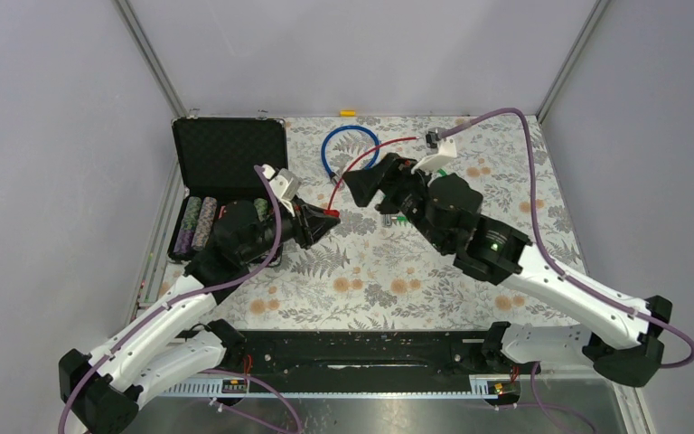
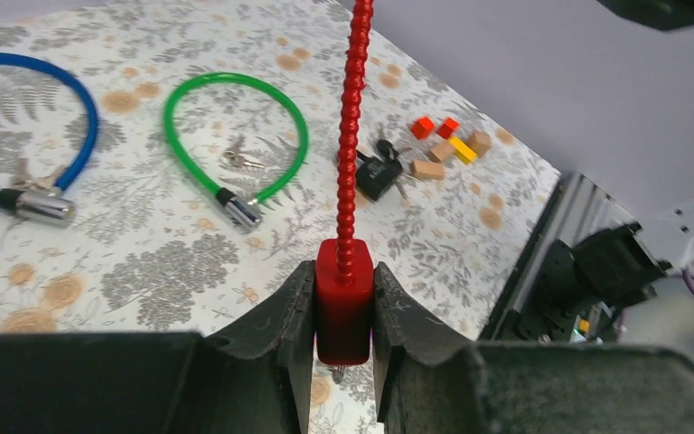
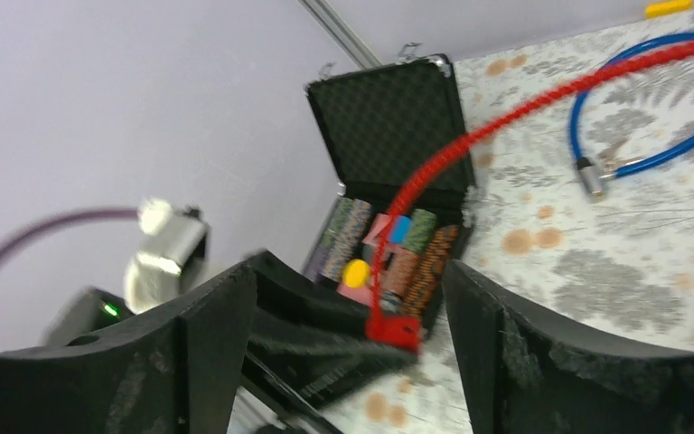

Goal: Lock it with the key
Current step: Pick up the lock from the center of the board, then lock the lock.

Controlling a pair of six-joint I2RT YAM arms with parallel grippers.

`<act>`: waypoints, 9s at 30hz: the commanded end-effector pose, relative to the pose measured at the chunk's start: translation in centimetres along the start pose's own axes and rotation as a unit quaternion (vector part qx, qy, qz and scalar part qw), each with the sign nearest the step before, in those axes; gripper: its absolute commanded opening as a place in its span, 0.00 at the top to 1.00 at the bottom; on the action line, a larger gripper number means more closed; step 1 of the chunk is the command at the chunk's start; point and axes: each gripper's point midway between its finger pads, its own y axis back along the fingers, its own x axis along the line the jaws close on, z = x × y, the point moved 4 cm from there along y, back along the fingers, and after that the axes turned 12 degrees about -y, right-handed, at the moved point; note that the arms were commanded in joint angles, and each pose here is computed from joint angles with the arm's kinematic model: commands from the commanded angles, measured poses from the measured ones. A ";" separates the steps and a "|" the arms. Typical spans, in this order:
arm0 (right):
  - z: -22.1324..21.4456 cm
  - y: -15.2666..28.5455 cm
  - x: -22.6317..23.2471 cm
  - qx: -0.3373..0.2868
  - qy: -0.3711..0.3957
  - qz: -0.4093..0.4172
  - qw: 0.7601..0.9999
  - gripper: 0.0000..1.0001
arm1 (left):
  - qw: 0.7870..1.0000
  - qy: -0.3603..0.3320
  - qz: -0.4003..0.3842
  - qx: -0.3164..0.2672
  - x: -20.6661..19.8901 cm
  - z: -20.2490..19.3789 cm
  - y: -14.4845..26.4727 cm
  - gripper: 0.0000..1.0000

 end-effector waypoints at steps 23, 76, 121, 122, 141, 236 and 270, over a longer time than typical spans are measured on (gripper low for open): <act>6.8 4.7 -6.7 0.216 0.497 -0.045 0.839 0.21 | 0.993 -0.113 -0.001 0.039 0.1 2.1 1.6 1.00; 3.2 1.6 -10.0 0.286 0.508 -0.019 0.813 1.00 | 0.993 -0.112 -0.035 -0.005 -1.6 3.4 2.2 1.00; -2.5 3.9 2.7 0.059 0.166 0.432 0.884 1.00 | 0.960 -0.154 -0.186 -0.142 -5.7 7.2 1.6 1.00; -2.6 3.7 2.5 0.058 0.169 0.426 0.887 1.00 | 0.960 -0.155 -0.185 -0.143 -5.6 7.3 1.7 1.00; -5.3 2.5 -0.3 0.090 0.212 0.388 0.893 1.00 | 0.964 -0.151 -0.127 -0.181 -4.6 8.3 2.2 1.00; 0.1 7.7 2.8 0.075 0.083 0.273 0.955 0.20 | 0.957 0.136 -0.068 -0.246 -3.1 14.6 2.6 1.00; -1.8 6.8 7.1 0.159 -0.095 0.460 0.869 0.42 | 0.890 0.135 -0.293 -0.321 -9.1 20.2 6.7 1.00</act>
